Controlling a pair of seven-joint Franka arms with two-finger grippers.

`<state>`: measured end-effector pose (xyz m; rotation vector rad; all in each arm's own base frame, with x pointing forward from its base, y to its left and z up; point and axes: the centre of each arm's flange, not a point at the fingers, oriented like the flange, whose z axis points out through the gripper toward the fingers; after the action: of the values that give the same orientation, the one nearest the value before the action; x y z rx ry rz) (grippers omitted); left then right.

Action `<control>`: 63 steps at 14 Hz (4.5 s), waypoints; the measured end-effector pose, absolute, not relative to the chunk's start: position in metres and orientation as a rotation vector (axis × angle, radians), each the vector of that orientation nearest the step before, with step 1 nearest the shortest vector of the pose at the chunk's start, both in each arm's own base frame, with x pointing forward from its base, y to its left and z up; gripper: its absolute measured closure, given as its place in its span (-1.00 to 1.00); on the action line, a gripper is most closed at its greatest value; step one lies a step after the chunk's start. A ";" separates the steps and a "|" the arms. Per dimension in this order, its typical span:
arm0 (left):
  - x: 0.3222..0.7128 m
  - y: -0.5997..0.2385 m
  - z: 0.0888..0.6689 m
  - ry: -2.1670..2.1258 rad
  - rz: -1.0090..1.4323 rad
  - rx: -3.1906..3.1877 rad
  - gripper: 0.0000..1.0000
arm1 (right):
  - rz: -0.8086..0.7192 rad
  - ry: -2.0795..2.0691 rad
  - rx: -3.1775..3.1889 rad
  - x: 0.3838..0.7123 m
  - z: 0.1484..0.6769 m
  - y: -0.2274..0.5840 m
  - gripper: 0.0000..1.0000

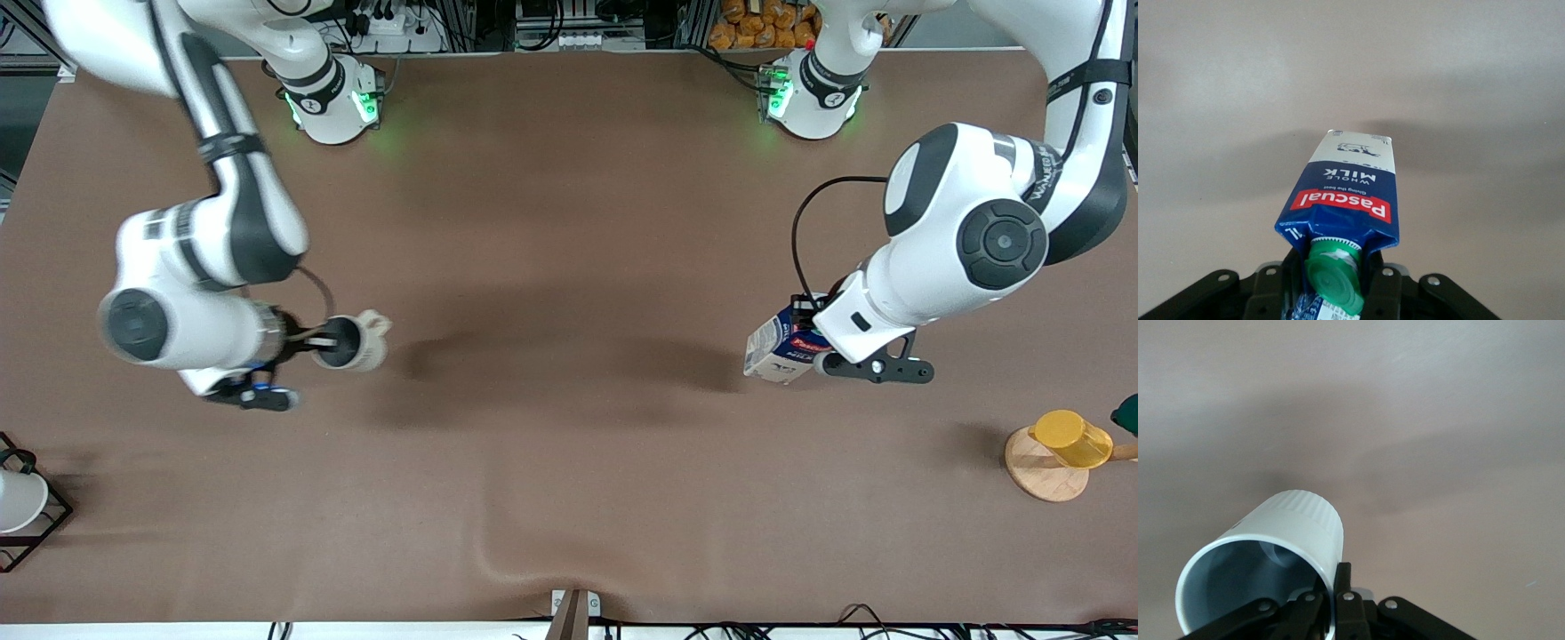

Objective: Place milk next to cup
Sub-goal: 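Carry the mug and milk carton toward the table middle with both grippers, then set the mug down with the right gripper and open it, then move the milk carton beside the mug while the right gripper withdraws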

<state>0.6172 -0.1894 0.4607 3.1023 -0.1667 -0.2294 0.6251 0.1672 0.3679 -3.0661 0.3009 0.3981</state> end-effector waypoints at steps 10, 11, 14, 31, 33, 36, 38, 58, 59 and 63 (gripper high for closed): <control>0.599 -0.232 0.464 -0.159 -0.249 3.111 0.22 | 0.194 0.720 -2.942 0.568 0.312 0.432 0.91; 0.598 -0.234 0.464 -0.163 -0.258 3.112 0.22 | 0.188 0.736 -2.934 0.568 0.310 0.443 0.91; 0.596 -0.234 0.466 -0.165 -0.264 3.114 0.22 | 0.159 0.763 -2.906 0.566 0.303 0.471 0.91; 0.565 -0.276 0.478 -0.136 -0.373 3.126 0.22 | 0.100 0.688 -2.978 0.547 0.265 0.507 -0.88; 0.554 -0.292 0.482 -0.087 -0.391 3.132 0.22 | 0.112 0.699 -2.991 0.551 0.276 0.503 -1.00; 0.532 -0.328 0.486 -0.014 -0.397 3.137 0.22 | 0.142 0.759 -3.007 0.574 0.307 0.476 -1.00; 0.517 -0.349 0.489 0.008 -0.399 3.139 0.22 | 0.133 0.731 -3.005 0.600 0.343 0.438 -1.00; 0.459 -0.493 0.385 0.141 -0.375 3.170 0.22 | 0.166 -0.128 -3.044 0.672 0.518 0.052 -1.00; 0.460 -0.494 0.383 0.139 -0.365 3.169 0.22 | 0.164 -0.197 -3.035 0.672 0.517 0.038 -1.00; 0.467 -0.492 0.382 0.152 -0.343 3.160 0.22 | 0.142 -0.283 -3.024 0.672 0.522 0.007 -1.00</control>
<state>0.4668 -0.4922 0.3817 3.1604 0.1524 -0.3429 0.6717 0.0072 0.5223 -3.0241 -0.2830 0.1417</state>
